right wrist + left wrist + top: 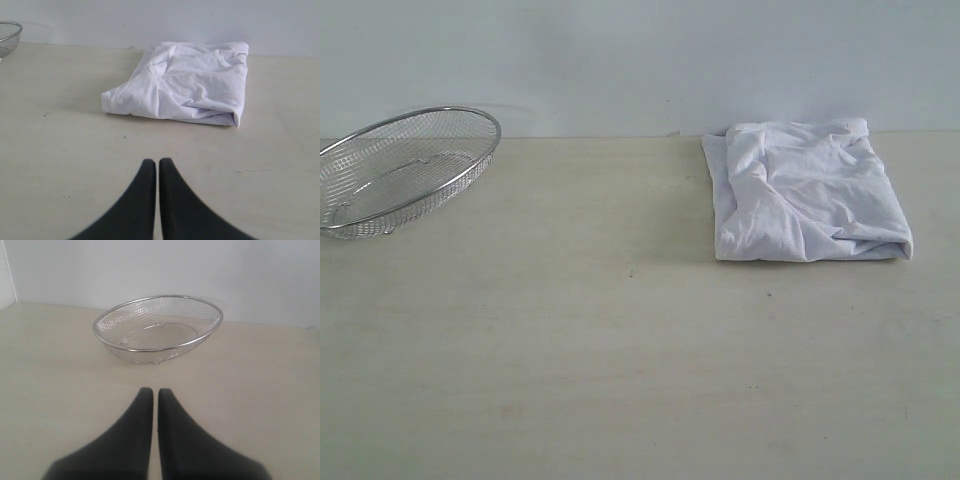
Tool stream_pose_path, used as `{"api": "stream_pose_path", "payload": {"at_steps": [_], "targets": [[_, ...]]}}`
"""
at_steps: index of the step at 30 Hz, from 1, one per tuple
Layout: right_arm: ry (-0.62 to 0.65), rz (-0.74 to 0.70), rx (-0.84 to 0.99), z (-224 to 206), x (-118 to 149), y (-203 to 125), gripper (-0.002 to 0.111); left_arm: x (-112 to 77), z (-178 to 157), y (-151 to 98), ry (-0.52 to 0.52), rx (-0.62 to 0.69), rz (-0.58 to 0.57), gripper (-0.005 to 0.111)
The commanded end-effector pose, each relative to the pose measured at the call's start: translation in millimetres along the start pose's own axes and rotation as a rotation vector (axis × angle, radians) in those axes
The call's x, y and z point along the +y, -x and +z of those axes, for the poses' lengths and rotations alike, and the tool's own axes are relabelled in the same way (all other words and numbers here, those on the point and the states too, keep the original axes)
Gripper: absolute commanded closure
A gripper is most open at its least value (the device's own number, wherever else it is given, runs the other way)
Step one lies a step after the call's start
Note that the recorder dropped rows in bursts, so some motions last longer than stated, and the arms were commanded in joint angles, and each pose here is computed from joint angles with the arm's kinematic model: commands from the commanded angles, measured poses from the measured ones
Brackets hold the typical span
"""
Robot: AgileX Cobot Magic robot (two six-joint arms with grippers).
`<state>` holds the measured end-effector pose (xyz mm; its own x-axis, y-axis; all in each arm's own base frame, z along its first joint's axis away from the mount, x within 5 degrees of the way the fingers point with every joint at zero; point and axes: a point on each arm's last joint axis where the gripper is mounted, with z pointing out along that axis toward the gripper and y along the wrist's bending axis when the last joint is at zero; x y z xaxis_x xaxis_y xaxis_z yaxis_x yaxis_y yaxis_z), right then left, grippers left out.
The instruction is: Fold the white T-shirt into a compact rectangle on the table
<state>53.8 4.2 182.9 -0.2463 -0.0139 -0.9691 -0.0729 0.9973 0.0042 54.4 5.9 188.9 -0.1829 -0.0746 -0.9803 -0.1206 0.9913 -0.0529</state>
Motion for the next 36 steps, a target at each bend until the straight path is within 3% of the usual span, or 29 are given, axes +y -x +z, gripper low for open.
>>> {"api": "stream_pose_path", "payload": {"at_steps": [1,5,36], "targets": [[0.001,0.005,-0.010,-0.3,0.1,0.8,0.108,0.7,0.2,-1.3,0.008,0.004,-0.112,0.102],[0.001,0.005,-0.010,-0.3,0.1,0.8,0.108,1.1,0.2,-1.3,0.012,0.005,0.108,0.102],[0.001,0.005,-0.010,-0.3,0.1,0.8,0.108,-1.0,0.2,-1.2,-0.023,0.002,0.116,0.102]]}}
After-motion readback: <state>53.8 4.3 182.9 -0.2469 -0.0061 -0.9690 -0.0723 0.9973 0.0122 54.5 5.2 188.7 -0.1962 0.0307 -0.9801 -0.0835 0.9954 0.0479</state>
